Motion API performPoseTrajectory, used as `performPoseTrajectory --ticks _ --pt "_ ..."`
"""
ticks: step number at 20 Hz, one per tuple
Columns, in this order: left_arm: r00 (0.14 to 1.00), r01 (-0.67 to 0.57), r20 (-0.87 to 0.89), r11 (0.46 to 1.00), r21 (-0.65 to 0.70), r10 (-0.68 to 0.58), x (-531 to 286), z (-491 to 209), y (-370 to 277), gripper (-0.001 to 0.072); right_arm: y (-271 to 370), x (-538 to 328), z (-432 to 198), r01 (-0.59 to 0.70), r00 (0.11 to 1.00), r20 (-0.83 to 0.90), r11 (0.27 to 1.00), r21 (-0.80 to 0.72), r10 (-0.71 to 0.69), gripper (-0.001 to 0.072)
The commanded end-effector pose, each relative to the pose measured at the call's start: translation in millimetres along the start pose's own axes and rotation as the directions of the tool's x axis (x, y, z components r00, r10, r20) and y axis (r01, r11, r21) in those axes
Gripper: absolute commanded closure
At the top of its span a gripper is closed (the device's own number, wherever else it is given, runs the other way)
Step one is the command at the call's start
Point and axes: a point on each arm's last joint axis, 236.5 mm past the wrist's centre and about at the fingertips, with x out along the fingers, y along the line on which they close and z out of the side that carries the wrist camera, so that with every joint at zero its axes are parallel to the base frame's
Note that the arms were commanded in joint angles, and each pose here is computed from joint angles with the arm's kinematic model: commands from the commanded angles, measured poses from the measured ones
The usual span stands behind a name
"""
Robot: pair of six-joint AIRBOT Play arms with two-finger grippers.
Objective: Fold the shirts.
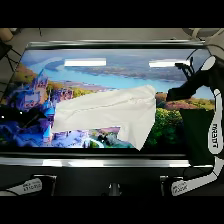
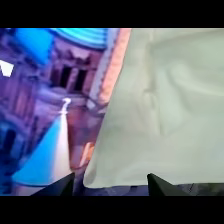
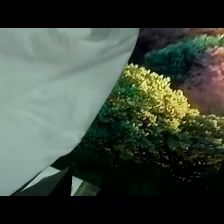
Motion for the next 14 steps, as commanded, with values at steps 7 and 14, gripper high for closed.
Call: performPoseTrajectory --ticks 7,14 --pt "0.997 0.023 -0.068 1.000 0.000 -0.023 58 -33 -3 0.0174 14 39 -45 -0.145 0.985 -0.095 0.989 0.001 0.144 0.0191" --pt "0.998 0.013 -0.062 1.000 -0.022 -0.014 65 -29 -6 0.0684 37 73 -53 -0.264 0.962 -0.067 0.964 0.026 0.265 0.0146"
